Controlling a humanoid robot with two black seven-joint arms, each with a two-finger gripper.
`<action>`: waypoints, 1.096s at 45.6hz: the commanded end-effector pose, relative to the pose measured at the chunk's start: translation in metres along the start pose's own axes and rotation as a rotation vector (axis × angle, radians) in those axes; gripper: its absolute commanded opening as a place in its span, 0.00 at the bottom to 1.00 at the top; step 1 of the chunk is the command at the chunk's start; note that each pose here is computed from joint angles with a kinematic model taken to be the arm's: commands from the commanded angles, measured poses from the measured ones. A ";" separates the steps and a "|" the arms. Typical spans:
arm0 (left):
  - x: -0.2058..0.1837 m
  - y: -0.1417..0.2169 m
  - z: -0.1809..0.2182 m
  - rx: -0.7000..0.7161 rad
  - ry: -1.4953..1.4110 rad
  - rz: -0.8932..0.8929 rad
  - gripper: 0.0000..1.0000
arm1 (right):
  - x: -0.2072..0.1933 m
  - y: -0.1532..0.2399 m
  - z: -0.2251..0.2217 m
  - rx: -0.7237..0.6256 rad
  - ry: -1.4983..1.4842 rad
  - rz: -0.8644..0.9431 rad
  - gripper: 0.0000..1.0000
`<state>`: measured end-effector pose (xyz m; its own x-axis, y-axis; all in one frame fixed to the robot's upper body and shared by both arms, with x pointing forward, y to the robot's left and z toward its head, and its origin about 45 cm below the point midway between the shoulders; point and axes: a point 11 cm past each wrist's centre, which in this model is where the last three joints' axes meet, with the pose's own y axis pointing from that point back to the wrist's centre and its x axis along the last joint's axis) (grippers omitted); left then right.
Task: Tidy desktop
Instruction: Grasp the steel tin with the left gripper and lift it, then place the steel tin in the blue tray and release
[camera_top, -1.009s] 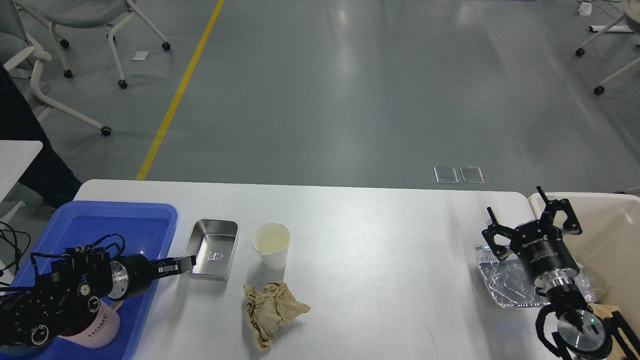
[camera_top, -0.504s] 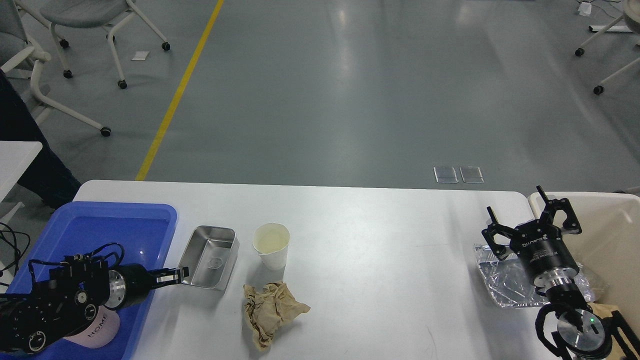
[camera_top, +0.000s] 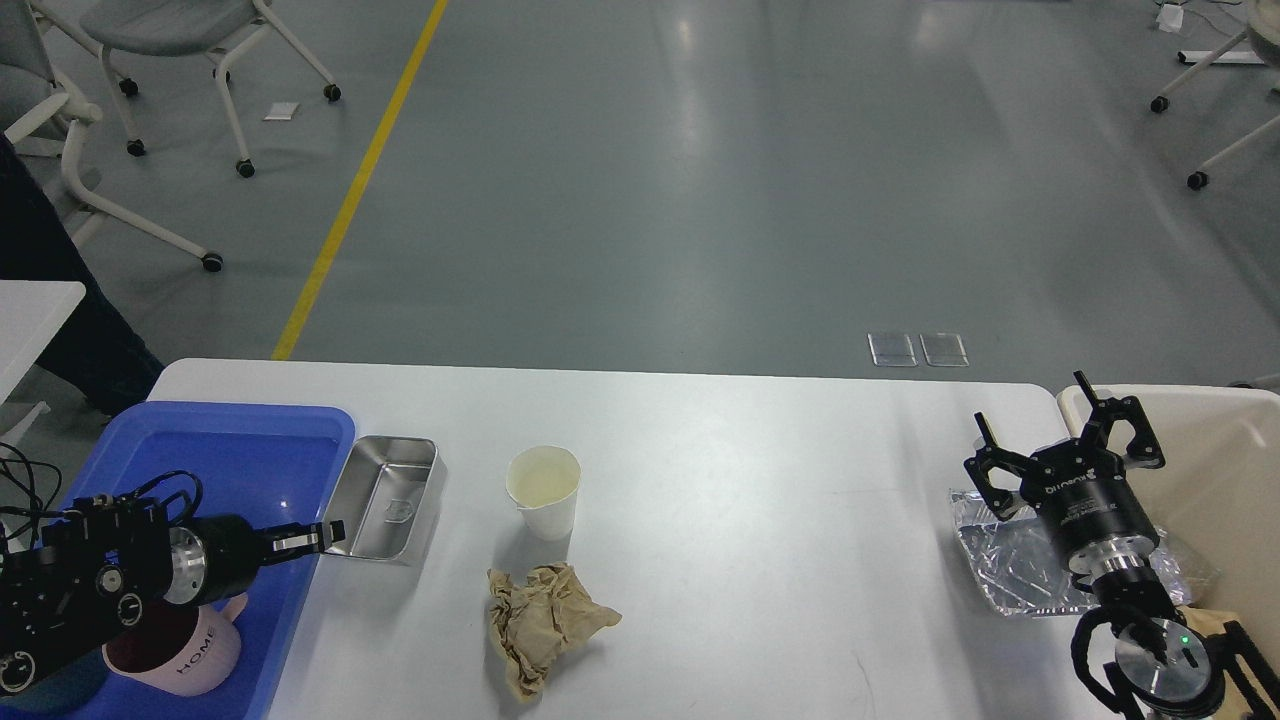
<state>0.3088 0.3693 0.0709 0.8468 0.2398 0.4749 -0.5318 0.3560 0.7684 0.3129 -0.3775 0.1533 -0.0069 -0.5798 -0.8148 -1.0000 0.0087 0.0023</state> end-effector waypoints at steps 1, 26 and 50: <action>0.012 0.021 -0.001 -0.016 0.015 0.020 0.00 | -0.001 -0.001 0.001 0.000 -0.002 -0.003 1.00; 0.054 0.153 -0.038 0.091 0.020 0.077 0.01 | -0.002 -0.001 0.004 -0.008 -0.005 -0.005 1.00; 0.067 0.156 -0.097 0.254 0.081 0.151 0.01 | -0.001 0.000 0.005 -0.013 0.005 -0.004 1.00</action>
<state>0.2707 0.5156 0.1991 0.7667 0.3182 0.5577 -0.6167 0.1234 0.7774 0.3138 -0.3721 0.1516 -0.0012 -0.5839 -0.8118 -1.0000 -0.0056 0.0055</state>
